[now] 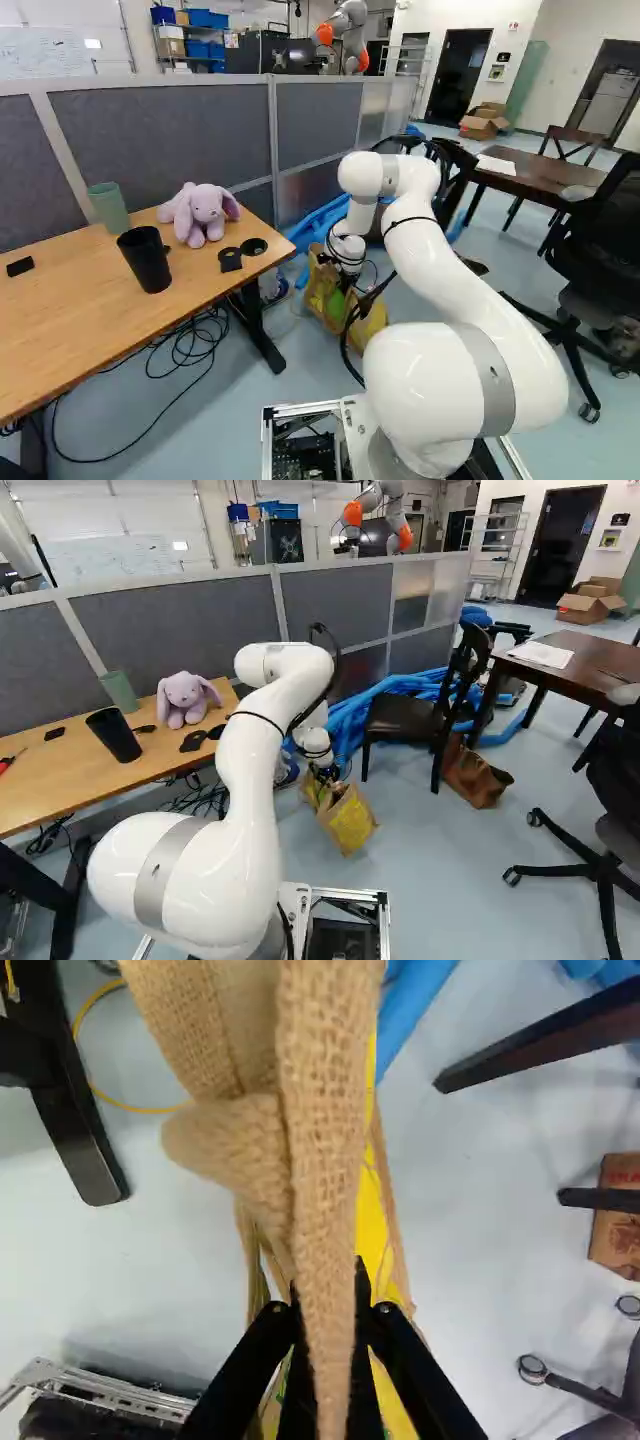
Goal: Pick up the bag on the ground and place it on the table
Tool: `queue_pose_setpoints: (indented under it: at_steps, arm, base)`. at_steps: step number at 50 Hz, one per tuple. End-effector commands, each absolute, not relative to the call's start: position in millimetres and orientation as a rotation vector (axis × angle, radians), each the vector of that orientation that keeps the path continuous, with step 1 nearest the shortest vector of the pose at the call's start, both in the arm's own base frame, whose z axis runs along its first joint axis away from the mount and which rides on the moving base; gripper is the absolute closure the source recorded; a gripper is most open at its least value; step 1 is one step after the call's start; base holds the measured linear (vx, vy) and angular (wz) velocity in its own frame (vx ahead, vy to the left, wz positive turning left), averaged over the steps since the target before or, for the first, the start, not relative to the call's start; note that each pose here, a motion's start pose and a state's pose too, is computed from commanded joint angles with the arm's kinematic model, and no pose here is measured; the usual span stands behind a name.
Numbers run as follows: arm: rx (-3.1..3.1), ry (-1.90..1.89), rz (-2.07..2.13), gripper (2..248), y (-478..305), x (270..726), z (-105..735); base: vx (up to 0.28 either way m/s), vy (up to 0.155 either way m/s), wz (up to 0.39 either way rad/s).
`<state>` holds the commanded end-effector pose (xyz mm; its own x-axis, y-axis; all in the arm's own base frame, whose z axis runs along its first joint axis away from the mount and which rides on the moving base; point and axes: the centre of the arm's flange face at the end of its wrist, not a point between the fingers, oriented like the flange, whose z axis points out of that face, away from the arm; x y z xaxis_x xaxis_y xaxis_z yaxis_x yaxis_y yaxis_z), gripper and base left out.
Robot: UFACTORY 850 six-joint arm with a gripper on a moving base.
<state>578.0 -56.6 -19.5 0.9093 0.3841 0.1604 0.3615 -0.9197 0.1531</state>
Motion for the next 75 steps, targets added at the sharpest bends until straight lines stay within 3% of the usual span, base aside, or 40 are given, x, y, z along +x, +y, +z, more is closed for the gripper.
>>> queue_pose_setpoints:
  at_steps: [47, 75]
  arm:
    - [3.041, -0.161, 0.381, 229, -56, 571, 51]
    - [3.036, -0.212, 0.428, 229, -56, 566, 92]
  base:
    - [0.000, 0.000, 0.000]
    - [0.000, 0.000, 0.000]
